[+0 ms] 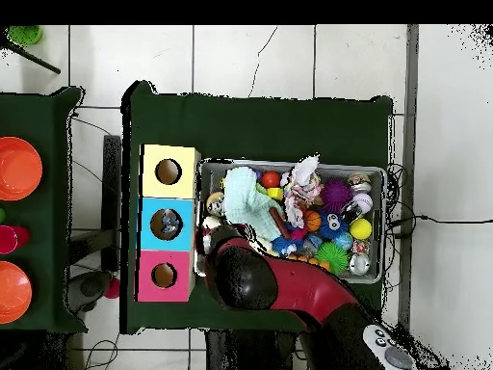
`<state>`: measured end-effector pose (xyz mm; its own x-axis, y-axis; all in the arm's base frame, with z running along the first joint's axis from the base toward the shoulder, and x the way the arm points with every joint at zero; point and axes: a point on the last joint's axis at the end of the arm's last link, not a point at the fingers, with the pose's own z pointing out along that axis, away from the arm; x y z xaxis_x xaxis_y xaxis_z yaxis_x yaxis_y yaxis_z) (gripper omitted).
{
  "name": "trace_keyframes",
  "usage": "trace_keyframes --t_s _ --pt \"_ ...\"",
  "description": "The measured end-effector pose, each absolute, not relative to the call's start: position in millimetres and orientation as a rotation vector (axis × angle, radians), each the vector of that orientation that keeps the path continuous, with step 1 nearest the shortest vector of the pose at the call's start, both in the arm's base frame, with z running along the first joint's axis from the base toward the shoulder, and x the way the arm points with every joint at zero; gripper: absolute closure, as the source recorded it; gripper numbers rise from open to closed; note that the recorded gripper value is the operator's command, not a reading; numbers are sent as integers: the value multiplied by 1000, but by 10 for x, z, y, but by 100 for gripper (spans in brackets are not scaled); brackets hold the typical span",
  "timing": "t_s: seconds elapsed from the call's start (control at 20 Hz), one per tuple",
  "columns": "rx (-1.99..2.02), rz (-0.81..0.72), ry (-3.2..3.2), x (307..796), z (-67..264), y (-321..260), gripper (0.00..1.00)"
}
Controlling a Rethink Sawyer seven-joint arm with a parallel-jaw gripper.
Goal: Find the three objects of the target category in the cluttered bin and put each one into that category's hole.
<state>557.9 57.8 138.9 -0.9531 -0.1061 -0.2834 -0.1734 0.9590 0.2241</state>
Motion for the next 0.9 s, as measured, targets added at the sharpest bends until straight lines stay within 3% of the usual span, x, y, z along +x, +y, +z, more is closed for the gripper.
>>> trace_keyframes --t_s 0.9 --pt "-501 -26 2814 5931 1661 -6 0"
